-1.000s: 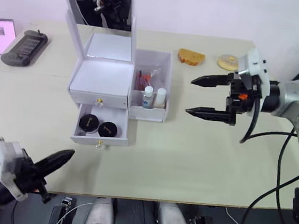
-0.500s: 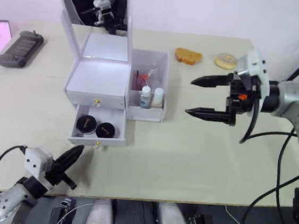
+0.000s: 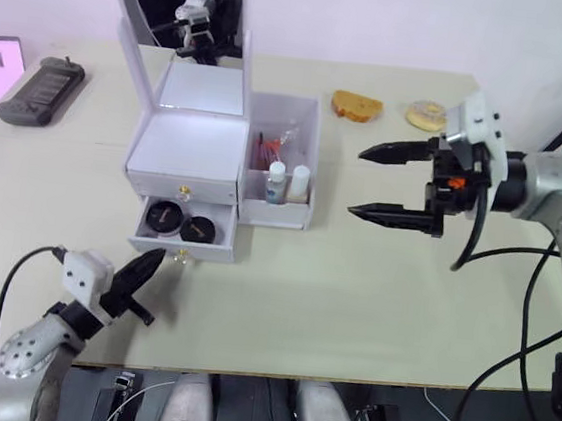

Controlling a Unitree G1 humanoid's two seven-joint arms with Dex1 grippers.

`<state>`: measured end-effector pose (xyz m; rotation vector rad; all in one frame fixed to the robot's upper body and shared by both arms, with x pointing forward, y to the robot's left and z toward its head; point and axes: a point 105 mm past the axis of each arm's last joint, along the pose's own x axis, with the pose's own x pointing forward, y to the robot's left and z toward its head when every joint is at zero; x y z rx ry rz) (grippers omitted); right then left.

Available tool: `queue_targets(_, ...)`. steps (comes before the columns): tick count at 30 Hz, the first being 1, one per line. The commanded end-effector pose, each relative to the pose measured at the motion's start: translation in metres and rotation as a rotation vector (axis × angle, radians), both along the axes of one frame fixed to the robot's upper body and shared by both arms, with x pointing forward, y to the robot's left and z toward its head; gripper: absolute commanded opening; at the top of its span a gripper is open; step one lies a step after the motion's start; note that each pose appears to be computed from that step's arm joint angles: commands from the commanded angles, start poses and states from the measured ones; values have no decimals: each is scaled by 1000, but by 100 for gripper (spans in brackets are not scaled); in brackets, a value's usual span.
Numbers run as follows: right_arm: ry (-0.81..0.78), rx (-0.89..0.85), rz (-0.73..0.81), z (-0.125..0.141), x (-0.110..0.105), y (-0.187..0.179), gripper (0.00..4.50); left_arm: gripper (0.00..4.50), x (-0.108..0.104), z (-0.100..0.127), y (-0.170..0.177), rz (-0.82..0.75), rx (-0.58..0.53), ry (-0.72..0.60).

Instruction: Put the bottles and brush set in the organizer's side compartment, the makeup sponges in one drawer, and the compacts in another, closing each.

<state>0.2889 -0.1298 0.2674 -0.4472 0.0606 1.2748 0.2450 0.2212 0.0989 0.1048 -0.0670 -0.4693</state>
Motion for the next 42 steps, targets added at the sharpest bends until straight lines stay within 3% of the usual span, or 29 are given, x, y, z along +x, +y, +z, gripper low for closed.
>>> queue_targets(1,-64,3,7,15,-7,0,450,2,9,13,-5,-12,27,-56)
queue_targets(8,-70,2,1,17,-10,1,450,2,36,17,-3,-5,36,-66)
queue_targets(23,-57,3,-46,11,-13,-4,450,2,70,26,-8,0,72,-101)
queue_targets(30,-34,13,-68,7,-10,-9,450,2,67,26,-17,-50,35,-72)
queue_targets(34,-38,37,-128,-4,-1,-22,450,2,46,26,-4,-75,-25,-10)
queue_targets(37,36,84,-154,-17,2,-35,450,87,22,25,11,-119,-68,83)
queue_targets(42,165,195,-264,-37,17,-63,450,348,-4,32,41,-131,-62,203)
